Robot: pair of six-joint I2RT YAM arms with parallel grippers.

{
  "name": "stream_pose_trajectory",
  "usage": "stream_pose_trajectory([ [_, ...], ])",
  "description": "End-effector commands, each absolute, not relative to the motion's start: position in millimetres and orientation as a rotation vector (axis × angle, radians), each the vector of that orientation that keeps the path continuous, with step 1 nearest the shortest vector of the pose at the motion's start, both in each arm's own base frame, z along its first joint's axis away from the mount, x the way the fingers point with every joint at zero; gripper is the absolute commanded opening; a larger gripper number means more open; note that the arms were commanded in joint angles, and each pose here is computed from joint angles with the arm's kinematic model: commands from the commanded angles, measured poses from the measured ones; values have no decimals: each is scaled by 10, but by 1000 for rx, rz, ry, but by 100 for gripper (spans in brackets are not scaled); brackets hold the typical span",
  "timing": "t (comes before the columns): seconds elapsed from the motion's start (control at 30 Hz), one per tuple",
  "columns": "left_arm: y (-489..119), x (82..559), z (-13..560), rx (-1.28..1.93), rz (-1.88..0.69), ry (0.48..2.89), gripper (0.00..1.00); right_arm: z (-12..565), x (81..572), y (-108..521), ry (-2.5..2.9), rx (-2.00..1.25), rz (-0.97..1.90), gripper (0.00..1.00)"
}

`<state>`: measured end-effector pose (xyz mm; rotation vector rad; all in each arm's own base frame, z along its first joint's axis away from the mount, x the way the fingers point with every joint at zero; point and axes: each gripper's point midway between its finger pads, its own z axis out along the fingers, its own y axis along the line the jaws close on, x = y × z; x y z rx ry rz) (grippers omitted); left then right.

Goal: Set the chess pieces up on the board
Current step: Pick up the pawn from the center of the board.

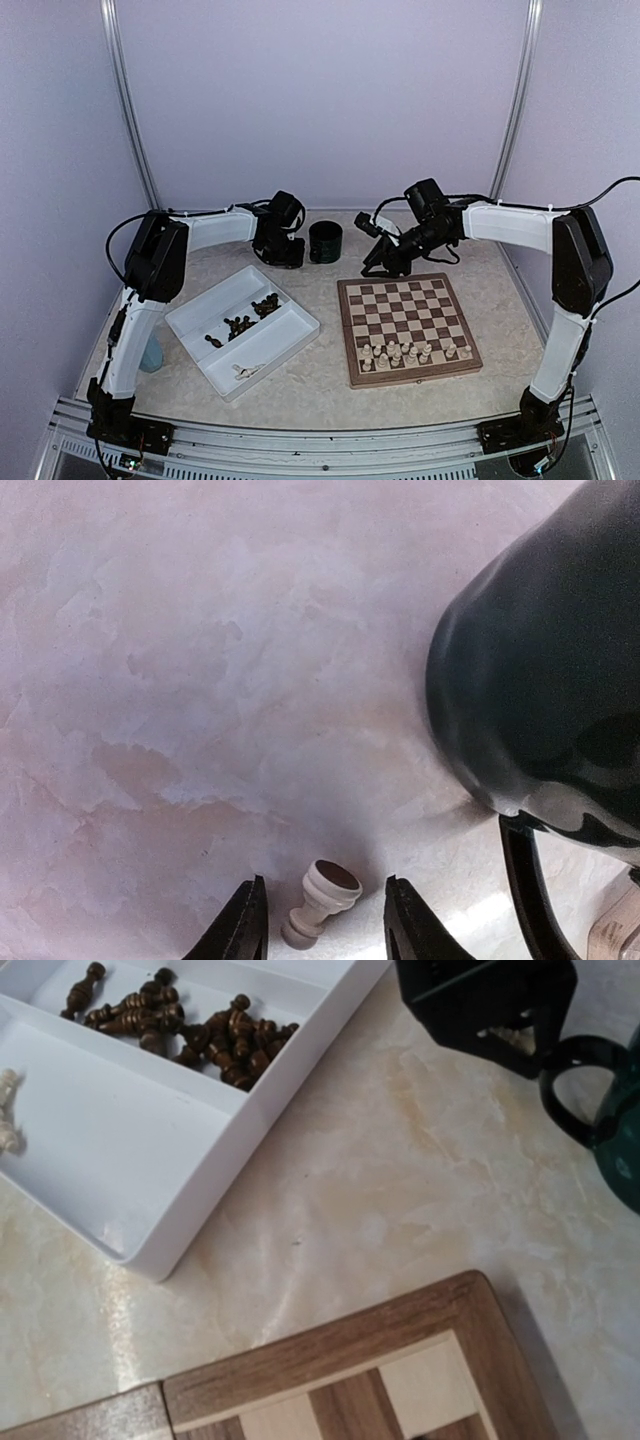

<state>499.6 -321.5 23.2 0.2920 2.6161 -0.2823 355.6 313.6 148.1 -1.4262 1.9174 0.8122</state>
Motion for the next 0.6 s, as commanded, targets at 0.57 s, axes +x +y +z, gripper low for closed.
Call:
stream_pose_trajectory([
  [0.57,-3171,4838,-230,324,-240,2747,31,1420,3565,3132,1937,-1421,842,39],
])
